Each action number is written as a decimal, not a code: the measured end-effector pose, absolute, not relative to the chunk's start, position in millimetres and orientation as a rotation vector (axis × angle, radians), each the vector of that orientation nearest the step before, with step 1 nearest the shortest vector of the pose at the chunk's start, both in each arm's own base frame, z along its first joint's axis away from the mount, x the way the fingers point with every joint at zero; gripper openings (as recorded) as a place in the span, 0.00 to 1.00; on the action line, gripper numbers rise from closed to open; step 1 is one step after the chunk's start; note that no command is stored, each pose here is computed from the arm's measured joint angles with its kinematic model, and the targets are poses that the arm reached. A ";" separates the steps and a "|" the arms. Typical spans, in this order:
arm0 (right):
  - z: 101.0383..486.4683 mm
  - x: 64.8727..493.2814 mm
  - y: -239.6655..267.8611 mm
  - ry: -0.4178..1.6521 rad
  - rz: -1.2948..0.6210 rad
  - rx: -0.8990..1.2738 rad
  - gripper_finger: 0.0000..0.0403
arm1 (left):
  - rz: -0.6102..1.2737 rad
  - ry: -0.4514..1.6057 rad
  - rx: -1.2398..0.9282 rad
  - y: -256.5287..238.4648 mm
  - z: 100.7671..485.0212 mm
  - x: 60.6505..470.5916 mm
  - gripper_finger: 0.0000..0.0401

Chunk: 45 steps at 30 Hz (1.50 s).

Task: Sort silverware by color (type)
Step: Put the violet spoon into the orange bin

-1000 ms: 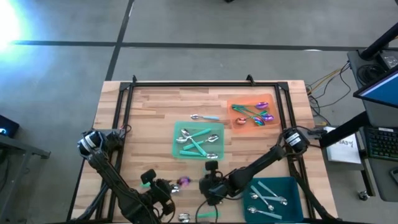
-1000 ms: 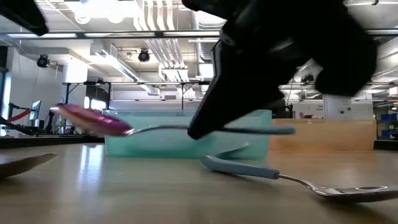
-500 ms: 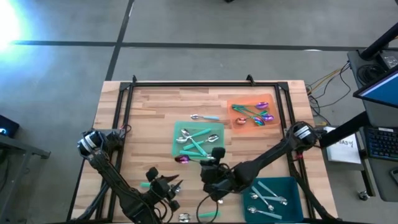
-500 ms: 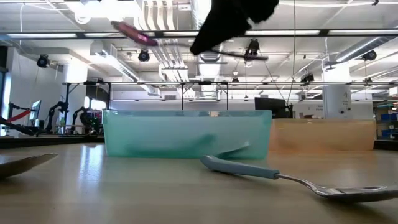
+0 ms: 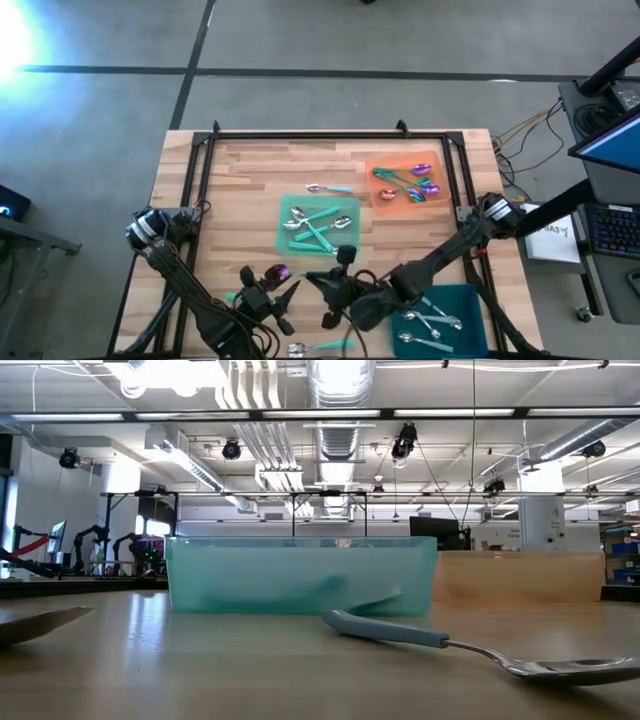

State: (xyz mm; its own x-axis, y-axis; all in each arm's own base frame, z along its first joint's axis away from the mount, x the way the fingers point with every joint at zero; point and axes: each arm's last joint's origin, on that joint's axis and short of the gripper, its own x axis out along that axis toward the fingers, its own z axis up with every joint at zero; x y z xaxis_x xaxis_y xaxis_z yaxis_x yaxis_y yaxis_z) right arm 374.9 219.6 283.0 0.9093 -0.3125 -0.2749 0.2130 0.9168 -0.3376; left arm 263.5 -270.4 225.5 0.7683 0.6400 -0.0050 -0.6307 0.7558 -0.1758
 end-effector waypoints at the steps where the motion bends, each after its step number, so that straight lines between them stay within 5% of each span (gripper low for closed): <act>1: 285.4 374.2 222.6 0.312 -0.265 -0.316 0.03 | 0.694 -0.058 -0.173 -270.3 225.8 263.9 0.25; 21: 288.7 370.9 230.0 0.298 -0.236 -0.424 0.03 | 0.708 -0.061 -0.169 -270.3 230.5 270.7 0.25; 27: 291.2 375.1 218.0 0.317 -0.381 -0.531 0.03 | 0.675 0.135 -0.124 -271.2 241.1 281.1 0.25; 32: 291.5 385.1 186.0 0.384 -0.456 -0.544 0.03 | 0.669 0.166 -0.047 -271.7 253.8 287.1 0.25; 39: 294.5 388.6 112.1 0.557 -0.441 -0.284 0.03 | 0.709 0.119 -0.018 -264.4 252.0 282.1 0.25; 45: 308.5 377.3 94.6 0.610 -0.434 -0.361 0.03 | 0.748 0.101 -0.014 -249.4 245.7 274.0 0.25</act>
State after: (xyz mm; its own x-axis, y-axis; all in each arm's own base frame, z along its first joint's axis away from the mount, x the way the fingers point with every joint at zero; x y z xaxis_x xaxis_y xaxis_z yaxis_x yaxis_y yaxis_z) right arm 377.3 94.6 308.5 0.7354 -0.4900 -0.4680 0.2821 0.8494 -0.4460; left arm 274.0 -249.4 245.7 0.7281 0.6786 -0.0965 -0.6800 0.7329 0.0233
